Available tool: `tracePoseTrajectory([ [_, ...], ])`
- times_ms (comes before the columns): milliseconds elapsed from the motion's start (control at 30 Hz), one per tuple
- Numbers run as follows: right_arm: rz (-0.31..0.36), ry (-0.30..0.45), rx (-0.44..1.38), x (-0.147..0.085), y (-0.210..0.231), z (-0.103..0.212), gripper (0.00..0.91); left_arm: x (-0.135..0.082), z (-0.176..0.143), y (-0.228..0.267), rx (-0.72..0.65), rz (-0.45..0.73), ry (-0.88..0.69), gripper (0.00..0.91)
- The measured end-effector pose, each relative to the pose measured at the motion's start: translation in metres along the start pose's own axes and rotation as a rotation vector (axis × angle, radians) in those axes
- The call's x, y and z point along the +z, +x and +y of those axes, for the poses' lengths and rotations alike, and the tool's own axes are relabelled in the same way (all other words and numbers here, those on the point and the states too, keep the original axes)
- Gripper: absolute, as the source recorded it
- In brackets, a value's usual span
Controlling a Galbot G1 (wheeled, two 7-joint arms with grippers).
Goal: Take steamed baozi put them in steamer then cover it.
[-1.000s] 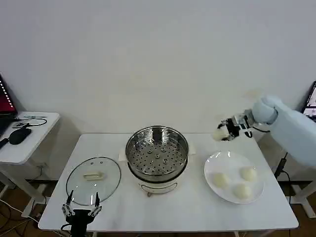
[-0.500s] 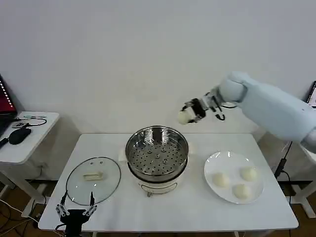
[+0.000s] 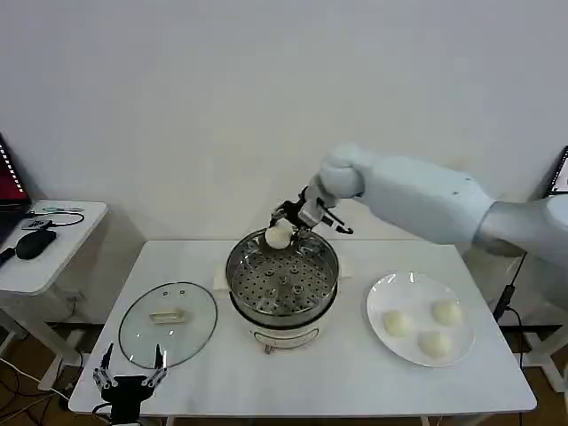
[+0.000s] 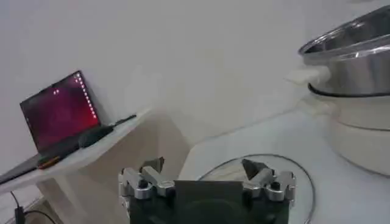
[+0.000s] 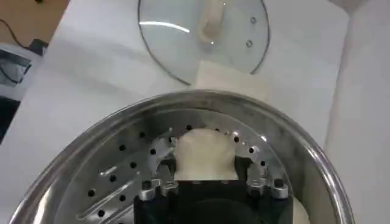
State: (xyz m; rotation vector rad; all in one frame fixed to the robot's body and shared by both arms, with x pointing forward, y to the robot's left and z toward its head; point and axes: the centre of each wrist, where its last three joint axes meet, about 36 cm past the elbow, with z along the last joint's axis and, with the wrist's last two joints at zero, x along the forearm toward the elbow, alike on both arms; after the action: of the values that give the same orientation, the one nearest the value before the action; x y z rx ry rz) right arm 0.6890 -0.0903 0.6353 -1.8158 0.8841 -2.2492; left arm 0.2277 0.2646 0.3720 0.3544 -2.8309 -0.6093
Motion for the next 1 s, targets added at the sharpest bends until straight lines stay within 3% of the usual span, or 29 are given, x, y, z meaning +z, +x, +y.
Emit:
tracePoseTrajectory([
  [433,0.002,0.215,-0.073,-0.005,-0.05,0.001,0.615,0.002,-0.002,0.006,-0.003,0.013,0.002,0.907],
  [1000,0.016,0.333,-0.091,0.0,-0.082,-0.009,0.625,0.002,-0.001,0.006,-0.008,0.011,-0.003,0.907],
])
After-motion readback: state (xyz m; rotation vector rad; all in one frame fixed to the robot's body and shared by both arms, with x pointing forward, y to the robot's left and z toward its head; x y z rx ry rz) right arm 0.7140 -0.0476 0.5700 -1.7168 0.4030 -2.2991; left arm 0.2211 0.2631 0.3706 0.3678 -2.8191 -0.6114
